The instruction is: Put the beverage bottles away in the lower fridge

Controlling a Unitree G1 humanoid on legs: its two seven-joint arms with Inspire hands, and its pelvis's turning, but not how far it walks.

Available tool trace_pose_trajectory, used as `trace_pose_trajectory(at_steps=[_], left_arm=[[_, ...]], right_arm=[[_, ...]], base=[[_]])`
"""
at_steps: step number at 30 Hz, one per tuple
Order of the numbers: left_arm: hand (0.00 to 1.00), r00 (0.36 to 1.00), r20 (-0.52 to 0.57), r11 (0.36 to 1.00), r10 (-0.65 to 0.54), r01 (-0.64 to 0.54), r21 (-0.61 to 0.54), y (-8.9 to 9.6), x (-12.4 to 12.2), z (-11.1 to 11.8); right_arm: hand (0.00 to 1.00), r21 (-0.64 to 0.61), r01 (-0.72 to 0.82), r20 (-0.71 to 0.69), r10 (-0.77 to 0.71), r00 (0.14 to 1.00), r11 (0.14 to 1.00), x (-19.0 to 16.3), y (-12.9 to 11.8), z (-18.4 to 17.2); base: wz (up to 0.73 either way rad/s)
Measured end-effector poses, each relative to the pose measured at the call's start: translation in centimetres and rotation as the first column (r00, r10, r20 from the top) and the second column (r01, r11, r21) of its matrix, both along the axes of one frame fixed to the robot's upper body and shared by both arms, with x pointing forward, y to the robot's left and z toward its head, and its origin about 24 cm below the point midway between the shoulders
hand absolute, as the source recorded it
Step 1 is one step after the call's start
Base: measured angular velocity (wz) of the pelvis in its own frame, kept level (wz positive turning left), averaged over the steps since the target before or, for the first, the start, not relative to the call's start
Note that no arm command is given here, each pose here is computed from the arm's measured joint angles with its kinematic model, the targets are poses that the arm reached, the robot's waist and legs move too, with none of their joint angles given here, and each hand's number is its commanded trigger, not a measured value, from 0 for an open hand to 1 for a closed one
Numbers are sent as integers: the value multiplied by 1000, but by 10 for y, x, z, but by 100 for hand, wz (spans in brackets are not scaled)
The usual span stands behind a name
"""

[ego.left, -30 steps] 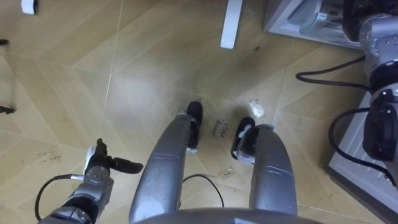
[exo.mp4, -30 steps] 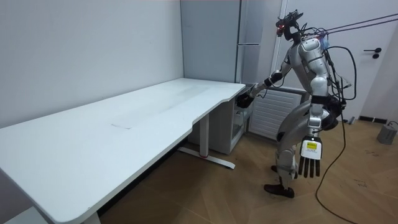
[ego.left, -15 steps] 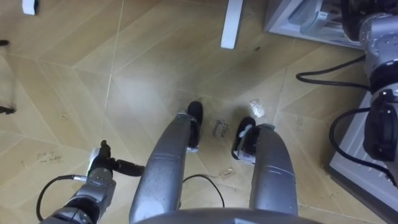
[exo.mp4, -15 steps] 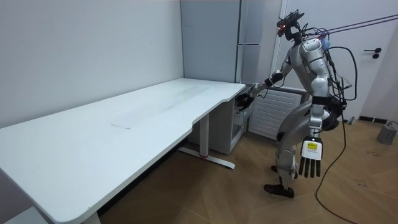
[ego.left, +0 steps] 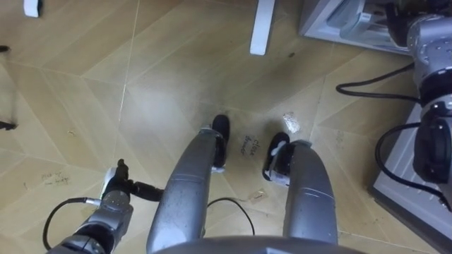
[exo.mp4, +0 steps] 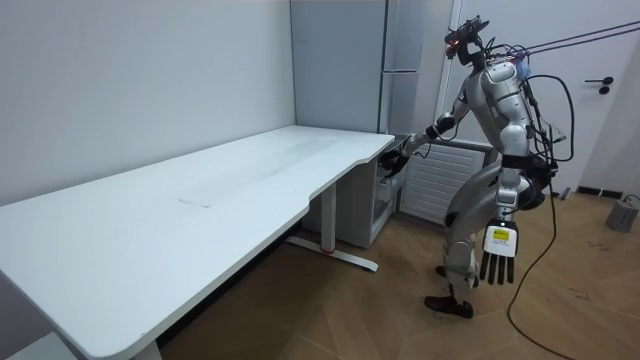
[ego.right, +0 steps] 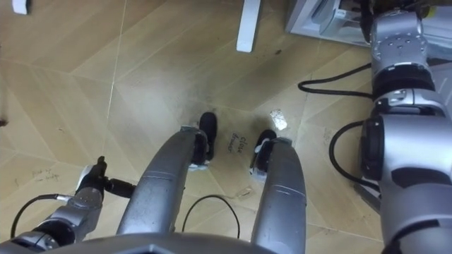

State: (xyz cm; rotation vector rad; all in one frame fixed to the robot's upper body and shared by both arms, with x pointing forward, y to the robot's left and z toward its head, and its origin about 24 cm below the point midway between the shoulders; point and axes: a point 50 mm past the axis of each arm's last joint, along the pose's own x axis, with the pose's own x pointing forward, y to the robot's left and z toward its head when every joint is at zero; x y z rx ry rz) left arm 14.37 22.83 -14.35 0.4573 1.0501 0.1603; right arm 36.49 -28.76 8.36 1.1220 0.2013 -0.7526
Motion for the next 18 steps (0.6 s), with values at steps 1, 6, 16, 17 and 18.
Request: trace_pose_trajectory(at_steps=[1,6,16,17,18], left_arm=[[0,1000,1,1000,3,-3,-1,0,0,0],[0,998,3,998,63,-62,-33,1,-3,-1],[0,996,14,993,91,-90,-77,5,-3,0],[0,996,16,994,87,-86,-74,8,-3,1],[0,996,18,994,86,-85,-71,10,-3,1]], right_arm=[[0,0,-2,1,2,1000,1000,-1,0,-1],[0,-3,-5,-14,5,1000,1000,-4,-2,-9],[0,1,-5,-64,5,998,1000,-22,-9,-38],[0,-2,-12,-56,12,998,1000,-22,-9,-38],[0,-5,-14,-58,14,998,1000,-22,-9,-39]], base=[[0],[0],[1],[0],[0]])
